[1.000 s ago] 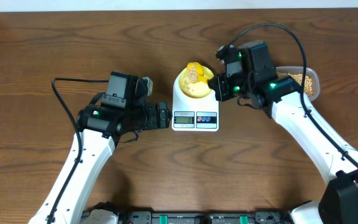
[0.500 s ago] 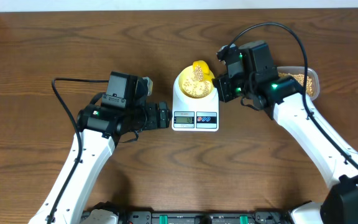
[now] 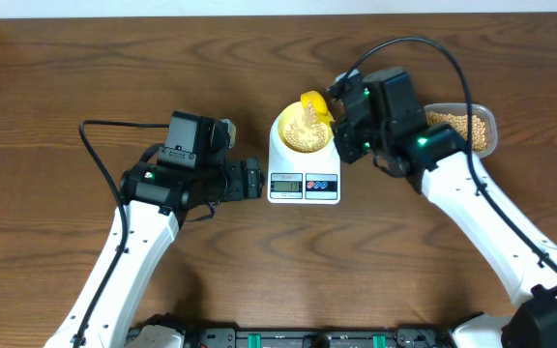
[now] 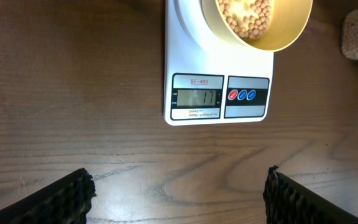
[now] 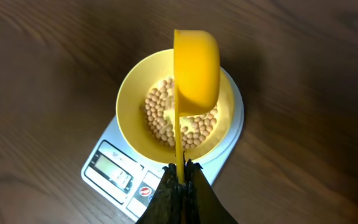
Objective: Scoop item into bowl and weigh 50g on scale
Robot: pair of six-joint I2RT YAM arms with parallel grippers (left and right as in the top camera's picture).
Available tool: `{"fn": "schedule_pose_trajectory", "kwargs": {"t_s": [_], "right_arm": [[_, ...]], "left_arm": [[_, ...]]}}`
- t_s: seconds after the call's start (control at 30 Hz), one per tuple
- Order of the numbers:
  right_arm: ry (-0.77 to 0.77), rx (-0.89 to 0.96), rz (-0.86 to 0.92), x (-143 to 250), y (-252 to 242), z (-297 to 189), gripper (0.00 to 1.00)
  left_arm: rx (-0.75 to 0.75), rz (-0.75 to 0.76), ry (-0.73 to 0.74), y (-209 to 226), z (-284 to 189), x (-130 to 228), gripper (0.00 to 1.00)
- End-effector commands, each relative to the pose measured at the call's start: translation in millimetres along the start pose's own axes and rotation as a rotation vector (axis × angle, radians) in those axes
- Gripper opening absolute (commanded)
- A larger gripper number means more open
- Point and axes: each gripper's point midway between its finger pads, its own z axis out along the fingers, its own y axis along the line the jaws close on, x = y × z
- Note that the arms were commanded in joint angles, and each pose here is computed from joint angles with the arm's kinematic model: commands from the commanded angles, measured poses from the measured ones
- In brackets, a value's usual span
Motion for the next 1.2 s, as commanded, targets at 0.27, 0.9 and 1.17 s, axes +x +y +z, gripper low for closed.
{"fn": "schedule_pose_trajectory", "kwargs": {"t_s": [0.27, 0.9, 1.17], "right_arm": [[-0.032, 0.139, -0.15, -13.7, 8.2, -9.5, 0.02], [-0.081, 0.164, -0.178, -26.1, 8.7, -10.6, 0.01], [-0.088, 0.164, -0.166, -27.5, 8.8, -10.8, 0.01]], "left_arm": [[-0.023, 0.018, 0.021, 6.8, 3.4, 4.7, 0.89], [0.135, 0.367, 0.118, -17.9, 1.5, 31.2, 0.89], [0.054, 0.381, 0.107, -6.7, 3.5, 27.5, 0.89]]}}
